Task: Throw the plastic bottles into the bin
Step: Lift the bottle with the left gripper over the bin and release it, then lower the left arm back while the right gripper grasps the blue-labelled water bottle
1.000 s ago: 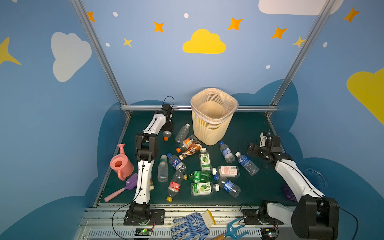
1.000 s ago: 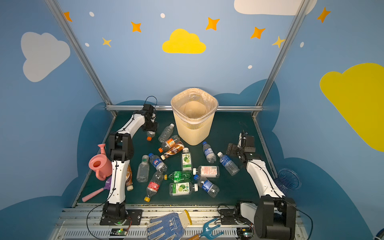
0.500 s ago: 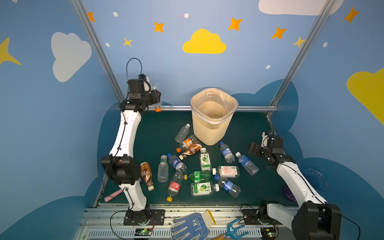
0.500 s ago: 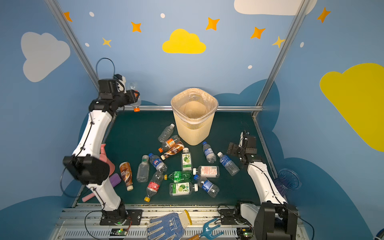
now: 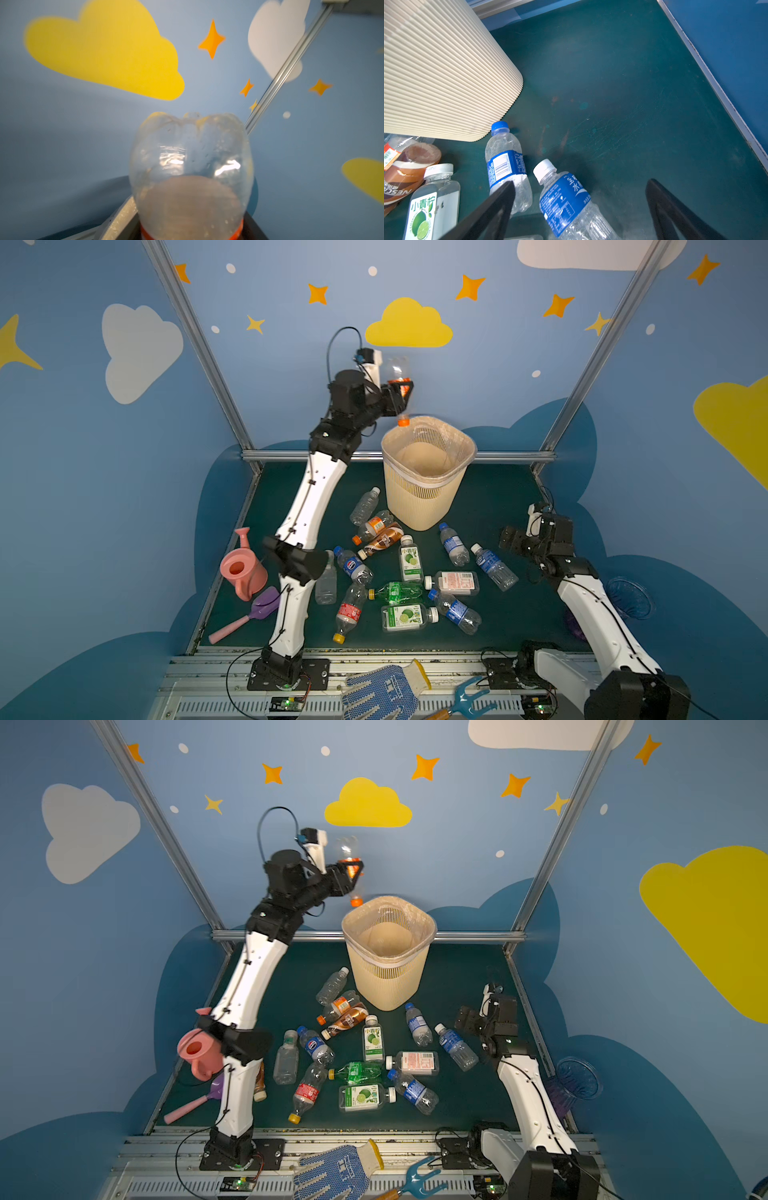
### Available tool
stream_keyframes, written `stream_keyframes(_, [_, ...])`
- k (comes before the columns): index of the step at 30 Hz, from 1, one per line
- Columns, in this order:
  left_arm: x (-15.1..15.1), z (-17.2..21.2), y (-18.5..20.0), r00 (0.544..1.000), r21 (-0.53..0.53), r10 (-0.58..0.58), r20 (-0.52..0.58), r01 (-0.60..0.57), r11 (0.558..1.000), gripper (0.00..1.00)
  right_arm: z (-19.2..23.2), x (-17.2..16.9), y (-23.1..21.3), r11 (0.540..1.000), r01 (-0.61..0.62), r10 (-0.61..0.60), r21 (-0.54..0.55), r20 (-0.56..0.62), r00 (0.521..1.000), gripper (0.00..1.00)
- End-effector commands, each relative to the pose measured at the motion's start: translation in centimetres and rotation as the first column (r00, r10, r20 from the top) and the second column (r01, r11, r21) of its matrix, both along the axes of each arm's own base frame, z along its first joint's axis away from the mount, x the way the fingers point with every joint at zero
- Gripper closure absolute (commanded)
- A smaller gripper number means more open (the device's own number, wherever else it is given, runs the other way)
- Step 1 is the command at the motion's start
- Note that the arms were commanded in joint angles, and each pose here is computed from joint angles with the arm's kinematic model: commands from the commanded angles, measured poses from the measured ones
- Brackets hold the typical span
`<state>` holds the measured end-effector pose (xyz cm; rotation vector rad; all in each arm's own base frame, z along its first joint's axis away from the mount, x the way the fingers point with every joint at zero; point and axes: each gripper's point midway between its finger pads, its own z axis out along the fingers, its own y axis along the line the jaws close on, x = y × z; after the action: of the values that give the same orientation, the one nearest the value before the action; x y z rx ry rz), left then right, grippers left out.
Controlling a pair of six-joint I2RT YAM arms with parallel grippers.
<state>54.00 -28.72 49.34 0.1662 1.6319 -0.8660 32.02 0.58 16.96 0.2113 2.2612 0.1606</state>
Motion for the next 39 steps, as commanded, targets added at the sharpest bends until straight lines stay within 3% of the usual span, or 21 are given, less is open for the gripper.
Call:
stream_keyframes(1, [-2.6,1.5,1.8,0.996,-0.035,-0.007,-0.084,0.004,0.999,0.20,1.0,-0.9,-0.4,1.000,0.011,-0.011,-0.015,0.012,1.000,0.02])
stream_keyframes(2, [-3.9,4.0,2.4,1.000,-0.049,0.007,-0.021,-0.008,0.999,0.15,1.1,-1.0,-0.6,1.000,0.019,-0.019,-0.015,0.017,1.000,0.02])
stream_keyframes(3, [-4.8,5.7,3.2,0.999,-0.052,0.047,0.025,-0.045,0.998,0.01,1.3,-1.2,-0.7,1.000,0.028,-0.028,-0.012,0.023,0.999,0.02])
stream_keyframes(7, [-9.5,10.7,6.3,0.976,-0.065,0.133,0.173,-0.123,0.990,0.00,1.4,-1.6,-0.8,0.999,0.047,-0.047,0.010,0.027,0.999,0.02])
stream_keyframes(11, [-12.8,10.7,8.9,0.959,-0.015,0.192,0.208,-0.193,0.981,0.00,0.6,-2.1,-0.7,0.997,0.060,-0.060,0.040,-0.013,0.998,0.02])
stream_keyframes(17, [-15.0,4.0,13.1,0.933,0.047,0.329,0.143,-0.339,0.940,0.00,-1.7,-3.8,-0.7,0.993,0.102,-0.092,0.060,-0.139,0.986,0.02])
stream_keyframes(23, [-16.6,-6.4,17.1,0.902,0.098,0.424,-0.087,-0.415,0.904,0.00,-4.2,-4.4,0.7,0.990,0.073,-0.045,0.119,-0.228,0.973,0.02])
stream_keyframes(29, [-19.2,-14.9,20.9,0.826,0.146,0.500,-0.260,-0.478,0.866,0.00,-7.1,-4.6,1.4,0.998,0.028,-0.003,0.064,-0.362,0.932,0.03])
stream_keyframes(34, [-21.0,-19.7,22.2,0.781,0.168,0.520,-0.347,-0.494,0.853,0.00,-8.3,-4.2,2.5,0.998,-0.064,0.054,-0.006,-0.457,0.888,0.04])
stream_keyframes(39, [-21.5,-21.0,23.3,0.754,0.158,0.533,-0.384,-0.515,0.842,0.00,-9.5,-4.2,2.5,0.983,-0.148,0.065,-0.105,-0.557,0.828,0.10])
